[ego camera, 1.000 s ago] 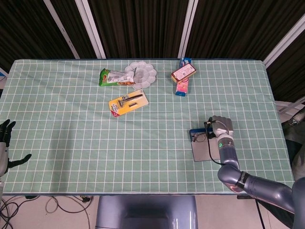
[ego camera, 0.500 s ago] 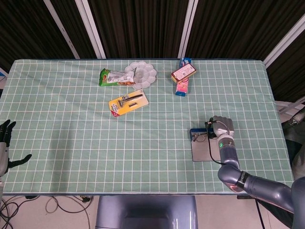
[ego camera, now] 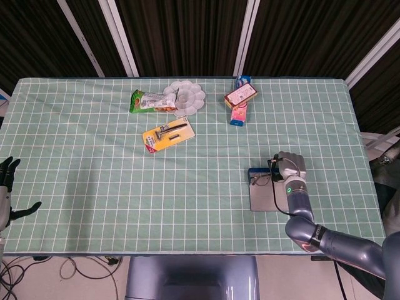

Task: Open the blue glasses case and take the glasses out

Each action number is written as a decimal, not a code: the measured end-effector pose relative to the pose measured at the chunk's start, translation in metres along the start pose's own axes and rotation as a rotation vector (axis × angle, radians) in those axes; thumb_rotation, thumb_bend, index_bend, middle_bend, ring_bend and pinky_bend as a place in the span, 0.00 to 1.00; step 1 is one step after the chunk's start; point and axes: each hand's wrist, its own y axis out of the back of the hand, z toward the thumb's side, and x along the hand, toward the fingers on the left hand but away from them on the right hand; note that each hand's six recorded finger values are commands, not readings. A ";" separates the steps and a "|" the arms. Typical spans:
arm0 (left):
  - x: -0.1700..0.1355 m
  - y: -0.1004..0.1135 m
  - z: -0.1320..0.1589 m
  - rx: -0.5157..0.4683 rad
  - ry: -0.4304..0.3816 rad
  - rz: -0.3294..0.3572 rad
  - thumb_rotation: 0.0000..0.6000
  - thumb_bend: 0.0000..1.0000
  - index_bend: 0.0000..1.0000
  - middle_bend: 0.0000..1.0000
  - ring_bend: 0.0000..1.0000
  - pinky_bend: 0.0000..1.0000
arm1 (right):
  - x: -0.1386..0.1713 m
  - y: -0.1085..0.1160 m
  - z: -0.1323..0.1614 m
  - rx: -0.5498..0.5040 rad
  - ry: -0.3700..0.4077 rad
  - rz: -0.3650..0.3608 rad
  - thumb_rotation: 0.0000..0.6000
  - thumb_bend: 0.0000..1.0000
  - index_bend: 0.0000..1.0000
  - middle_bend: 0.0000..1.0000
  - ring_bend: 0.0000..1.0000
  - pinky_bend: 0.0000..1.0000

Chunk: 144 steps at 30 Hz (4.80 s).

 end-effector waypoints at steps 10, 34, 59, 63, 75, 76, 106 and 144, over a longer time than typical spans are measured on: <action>0.000 0.000 0.001 -0.008 -0.002 0.001 1.00 0.02 0.00 0.00 0.00 0.00 | 0.004 0.010 0.007 -0.066 0.028 -0.059 1.00 0.48 0.63 1.00 1.00 1.00; 0.000 0.001 0.002 -0.025 -0.005 0.001 1.00 0.02 0.00 0.00 0.00 0.00 | 0.012 0.006 0.027 -0.193 0.158 -0.261 1.00 0.48 0.65 1.00 1.00 1.00; 0.000 0.001 0.003 -0.038 -0.008 -0.002 1.00 0.02 0.00 0.00 0.00 0.00 | 0.013 0.003 0.035 -0.260 0.199 -0.422 1.00 0.48 0.66 1.00 1.00 1.00; 0.000 0.000 0.003 -0.039 -0.009 -0.003 1.00 0.02 0.00 0.00 0.00 0.00 | 0.013 0.001 0.033 -0.268 0.195 -0.428 1.00 0.48 0.66 1.00 1.00 1.00; 0.000 0.000 0.003 -0.039 -0.008 -0.009 1.00 0.02 0.00 0.00 0.00 0.00 | 0.009 -0.007 0.028 -0.234 0.160 -0.399 1.00 0.46 0.61 0.99 1.00 1.00; 0.000 0.000 0.002 -0.039 -0.007 -0.009 1.00 0.02 0.00 0.00 0.00 0.00 | 0.008 -0.007 0.027 -0.227 0.154 -0.395 1.00 0.44 0.56 0.99 1.00 1.00; -0.002 0.004 0.008 -0.052 -0.035 0.009 1.00 0.02 0.00 0.00 0.00 0.00 | 0.055 -0.002 0.017 -0.059 0.195 -0.256 1.00 0.34 0.42 0.99 1.00 1.00; -0.005 0.008 0.008 -0.036 -0.040 0.024 1.00 0.02 0.00 0.00 0.00 0.00 | 0.076 -0.043 0.003 0.058 0.151 -0.052 1.00 0.44 0.47 1.00 1.00 1.00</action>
